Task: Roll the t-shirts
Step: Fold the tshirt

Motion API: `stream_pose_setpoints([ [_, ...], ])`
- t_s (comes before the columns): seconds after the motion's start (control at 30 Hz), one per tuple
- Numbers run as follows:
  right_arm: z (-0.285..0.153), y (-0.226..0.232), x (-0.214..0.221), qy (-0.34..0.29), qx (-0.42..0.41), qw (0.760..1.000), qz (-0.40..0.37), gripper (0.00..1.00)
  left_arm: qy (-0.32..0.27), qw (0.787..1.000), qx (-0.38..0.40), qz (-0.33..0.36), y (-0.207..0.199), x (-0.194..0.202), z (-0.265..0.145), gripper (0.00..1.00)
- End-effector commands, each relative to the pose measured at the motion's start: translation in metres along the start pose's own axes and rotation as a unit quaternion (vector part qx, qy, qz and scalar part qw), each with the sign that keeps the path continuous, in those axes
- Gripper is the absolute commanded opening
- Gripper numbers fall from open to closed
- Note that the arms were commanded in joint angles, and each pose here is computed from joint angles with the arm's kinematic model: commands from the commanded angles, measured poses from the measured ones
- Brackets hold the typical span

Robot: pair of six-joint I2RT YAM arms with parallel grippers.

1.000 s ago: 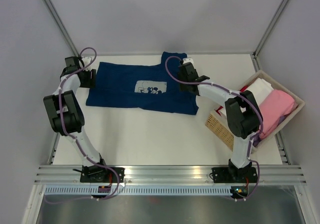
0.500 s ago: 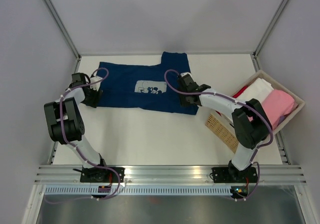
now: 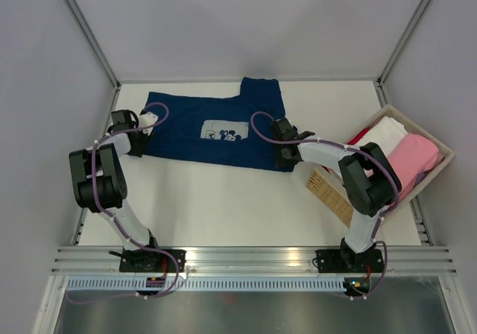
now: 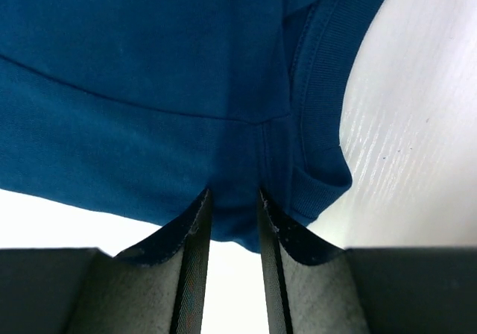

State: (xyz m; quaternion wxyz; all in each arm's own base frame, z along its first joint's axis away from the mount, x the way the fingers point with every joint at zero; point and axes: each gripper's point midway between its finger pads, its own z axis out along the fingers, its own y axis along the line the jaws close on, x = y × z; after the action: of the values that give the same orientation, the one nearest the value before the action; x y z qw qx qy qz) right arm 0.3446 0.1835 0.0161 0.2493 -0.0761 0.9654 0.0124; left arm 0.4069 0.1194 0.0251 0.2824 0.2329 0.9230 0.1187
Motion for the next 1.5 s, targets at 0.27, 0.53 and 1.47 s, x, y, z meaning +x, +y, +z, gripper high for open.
stream_pose_setpoints([
  [0.27,-0.003,-0.004,0.034,0.047,-0.004,0.999,-0.007,0.34,0.035,0.999,-0.008,0.034,-0.010,0.044,-0.012,0.02],
  [0.53,-0.027,0.006,0.084,0.082,-0.007,0.996,-0.030,0.34,0.076,0.996,0.000,0.048,-0.006,0.084,-0.061,0.02],
  [1.47,-0.039,0.018,-0.066,-0.071,-0.073,0.993,0.054,0.61,-0.099,0.962,0.228,0.110,-0.189,-0.126,-0.137,0.63],
])
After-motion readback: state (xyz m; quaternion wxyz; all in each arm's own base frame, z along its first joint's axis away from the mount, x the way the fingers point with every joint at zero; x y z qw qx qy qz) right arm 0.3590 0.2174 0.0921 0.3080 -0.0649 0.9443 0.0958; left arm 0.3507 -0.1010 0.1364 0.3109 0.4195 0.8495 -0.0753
